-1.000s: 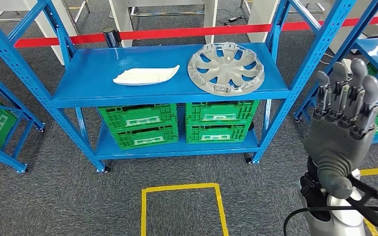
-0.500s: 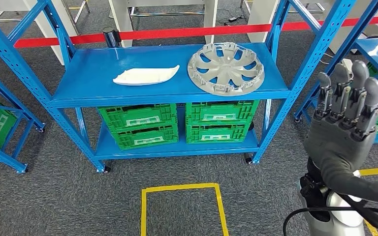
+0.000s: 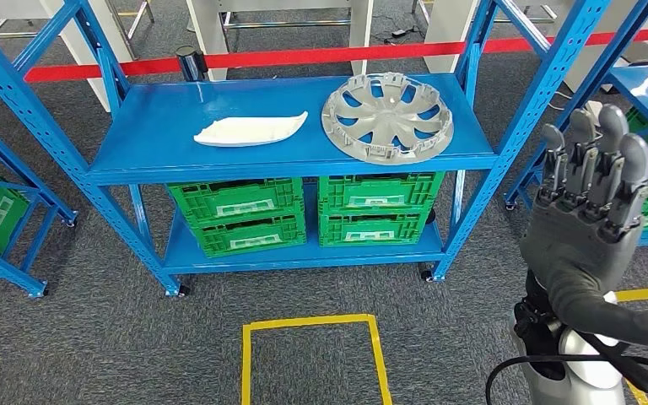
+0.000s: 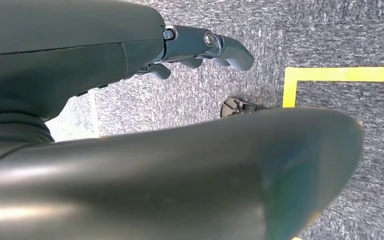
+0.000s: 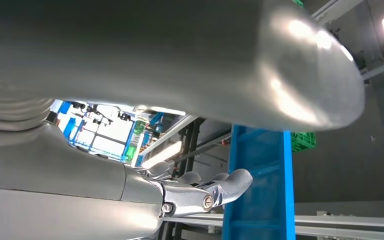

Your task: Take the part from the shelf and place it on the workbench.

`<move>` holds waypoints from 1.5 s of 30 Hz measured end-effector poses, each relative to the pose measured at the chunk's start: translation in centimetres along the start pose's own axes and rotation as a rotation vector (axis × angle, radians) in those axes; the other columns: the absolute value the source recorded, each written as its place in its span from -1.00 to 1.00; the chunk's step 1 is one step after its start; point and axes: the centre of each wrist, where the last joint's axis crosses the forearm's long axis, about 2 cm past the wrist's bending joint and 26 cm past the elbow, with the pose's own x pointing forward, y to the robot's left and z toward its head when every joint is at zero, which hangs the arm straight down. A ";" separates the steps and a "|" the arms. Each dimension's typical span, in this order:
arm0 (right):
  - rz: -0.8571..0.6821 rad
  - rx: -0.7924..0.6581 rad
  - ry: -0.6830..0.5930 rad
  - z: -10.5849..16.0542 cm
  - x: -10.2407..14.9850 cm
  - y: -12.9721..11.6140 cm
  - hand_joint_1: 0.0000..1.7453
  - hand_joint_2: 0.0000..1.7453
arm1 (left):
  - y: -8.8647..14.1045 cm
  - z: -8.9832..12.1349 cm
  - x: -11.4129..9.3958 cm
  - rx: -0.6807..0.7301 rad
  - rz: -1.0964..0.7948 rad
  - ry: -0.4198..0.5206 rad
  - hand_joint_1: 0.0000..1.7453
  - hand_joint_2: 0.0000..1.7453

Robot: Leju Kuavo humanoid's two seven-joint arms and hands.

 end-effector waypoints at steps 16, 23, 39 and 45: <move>0.005 -0.002 0.001 0.0 0.0 0.0 -1.00 -1.00 | 0.0 0.0 0.0 -0.016 0.006 -0.009 -1.00 -1.00; 0.005 -0.003 -0.002 -0.1 0.0 0.0 -1.00 -1.00 | 0.3 0.0 0.1 -0.011 0.017 -0.014 -1.00 -1.00; 0.005 -0.001 -0.001 -0.1 -0.2 0.1 -1.00 -1.00 | 0.3 -0.1 0.1 -0.009 0.042 -0.020 -1.00 -1.00; 0.006 0.000 -0.007 -0.4 -0.3 0.0 -1.00 -1.00 | 0.3 -0.1 0.1 -0.008 0.043 -0.022 -1.00 -1.00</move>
